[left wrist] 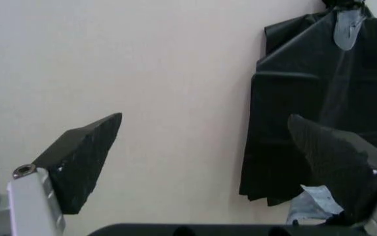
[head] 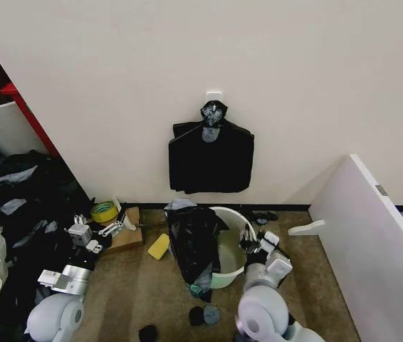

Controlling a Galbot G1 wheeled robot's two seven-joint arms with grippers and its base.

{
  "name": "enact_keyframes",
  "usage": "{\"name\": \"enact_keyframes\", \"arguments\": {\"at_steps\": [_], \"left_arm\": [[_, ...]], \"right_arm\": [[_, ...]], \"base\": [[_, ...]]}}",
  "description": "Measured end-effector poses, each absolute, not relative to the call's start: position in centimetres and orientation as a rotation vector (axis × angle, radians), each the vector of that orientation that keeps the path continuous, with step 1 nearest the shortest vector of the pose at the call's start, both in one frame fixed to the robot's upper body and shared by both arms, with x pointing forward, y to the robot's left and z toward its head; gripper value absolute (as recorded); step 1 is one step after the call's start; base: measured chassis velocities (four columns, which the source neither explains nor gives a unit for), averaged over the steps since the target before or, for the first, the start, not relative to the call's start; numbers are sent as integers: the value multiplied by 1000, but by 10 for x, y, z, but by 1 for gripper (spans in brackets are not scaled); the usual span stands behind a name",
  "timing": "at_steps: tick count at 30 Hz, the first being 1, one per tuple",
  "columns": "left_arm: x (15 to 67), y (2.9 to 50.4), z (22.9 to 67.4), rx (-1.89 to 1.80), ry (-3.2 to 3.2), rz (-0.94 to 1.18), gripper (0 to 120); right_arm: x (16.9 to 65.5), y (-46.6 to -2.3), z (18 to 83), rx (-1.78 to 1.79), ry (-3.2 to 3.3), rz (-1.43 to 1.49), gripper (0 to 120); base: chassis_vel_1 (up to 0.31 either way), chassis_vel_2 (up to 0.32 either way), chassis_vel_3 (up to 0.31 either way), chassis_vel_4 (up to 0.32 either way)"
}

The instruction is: Place the garbage bag over the trash bin.

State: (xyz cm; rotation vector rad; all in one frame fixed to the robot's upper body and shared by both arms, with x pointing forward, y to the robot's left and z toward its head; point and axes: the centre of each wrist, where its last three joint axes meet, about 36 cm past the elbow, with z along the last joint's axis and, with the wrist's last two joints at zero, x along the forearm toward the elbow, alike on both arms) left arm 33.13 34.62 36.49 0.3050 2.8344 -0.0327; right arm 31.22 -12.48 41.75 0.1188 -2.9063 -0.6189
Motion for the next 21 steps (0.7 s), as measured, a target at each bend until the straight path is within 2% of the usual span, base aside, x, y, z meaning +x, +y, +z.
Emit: {"name": "enact_keyframes", "arguments": {"at_steps": [3,4,10,14,18,19,21], "left_arm": [[331,345,365,306,2834,-30,100],[331,345,365,306,2834,-30,100],[328,346,366,303,2837,-19,100],[326,347,367,298,2838,-14,100],[322,342,369,286,2843,-13,100],[322,342,369,286,2843,-13,100],[318,330,370,287,2861,-34,100]], "right_arm": [[315,-134,423,343,-2872,-397,74],[315,-134,423,343,-2872,-397,74],[327,-145,440,597,-2696,-242,97],[334,-141,441,604,-2698,-164,96],[338,-137,438,576,-2683,-135,82],[338,-137,438,576,-2683,-135,82],[338,-137,436,570,-2681,-136,72]], "base": [[0,0,0,0],[0,0,0,0],[0,0,0,0],[0,0,0,0],[0,0,0,0],[0,0,0,0],[0,0,0,0]]}}
